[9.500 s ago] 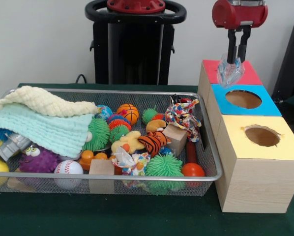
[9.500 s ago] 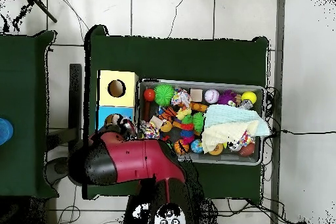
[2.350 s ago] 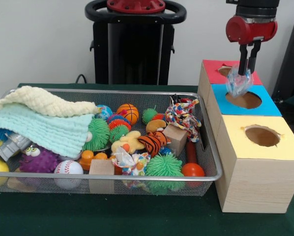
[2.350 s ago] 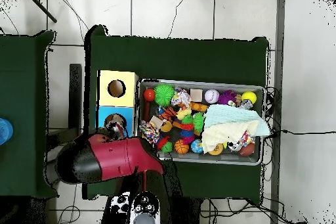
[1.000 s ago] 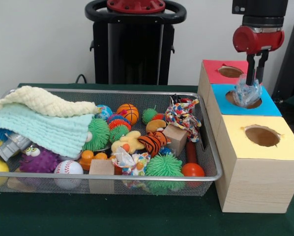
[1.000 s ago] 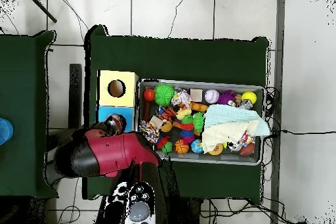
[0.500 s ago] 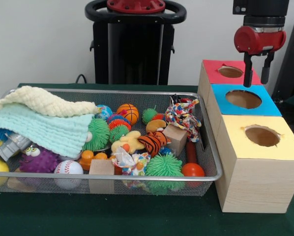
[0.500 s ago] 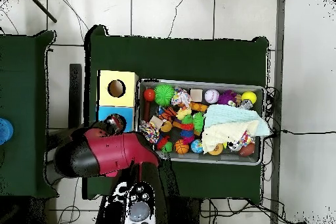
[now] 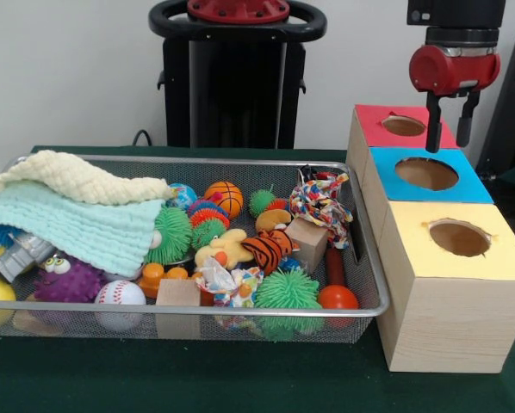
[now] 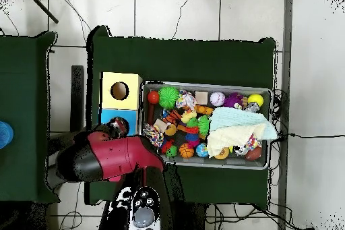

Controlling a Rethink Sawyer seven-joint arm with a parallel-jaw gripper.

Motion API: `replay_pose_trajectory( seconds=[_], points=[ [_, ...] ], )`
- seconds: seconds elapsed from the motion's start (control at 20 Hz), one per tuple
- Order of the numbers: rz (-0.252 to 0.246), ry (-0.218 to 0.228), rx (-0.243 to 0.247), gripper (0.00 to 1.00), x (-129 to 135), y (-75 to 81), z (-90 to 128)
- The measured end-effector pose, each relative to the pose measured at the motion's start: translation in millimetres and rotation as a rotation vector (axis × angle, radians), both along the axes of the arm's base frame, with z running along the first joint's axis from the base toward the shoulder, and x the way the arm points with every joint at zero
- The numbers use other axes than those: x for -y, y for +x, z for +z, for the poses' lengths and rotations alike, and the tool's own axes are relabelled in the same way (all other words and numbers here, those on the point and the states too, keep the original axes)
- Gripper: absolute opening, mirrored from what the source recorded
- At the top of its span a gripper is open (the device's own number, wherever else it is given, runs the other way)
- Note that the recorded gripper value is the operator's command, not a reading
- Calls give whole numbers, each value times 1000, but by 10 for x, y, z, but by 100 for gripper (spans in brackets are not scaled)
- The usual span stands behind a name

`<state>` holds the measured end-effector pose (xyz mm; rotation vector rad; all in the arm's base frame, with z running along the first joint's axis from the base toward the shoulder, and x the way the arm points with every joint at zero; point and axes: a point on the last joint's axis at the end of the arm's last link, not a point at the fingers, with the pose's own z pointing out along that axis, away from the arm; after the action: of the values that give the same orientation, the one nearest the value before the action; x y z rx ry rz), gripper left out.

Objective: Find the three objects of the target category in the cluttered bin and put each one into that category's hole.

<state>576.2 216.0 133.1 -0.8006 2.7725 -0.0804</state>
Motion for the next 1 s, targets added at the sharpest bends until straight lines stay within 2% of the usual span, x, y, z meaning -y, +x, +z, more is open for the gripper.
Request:
replay_pose_trajectory(
  seconds=[0.45, 0.8, 1.0],
  points=[
    [-16, -12, 33, 100, 94, 55, 171],
    [-77, -37, 71, 100, 472, 170, 373],
    [-109, -58, 82, 100, 677, 184, 437]
  ],
)
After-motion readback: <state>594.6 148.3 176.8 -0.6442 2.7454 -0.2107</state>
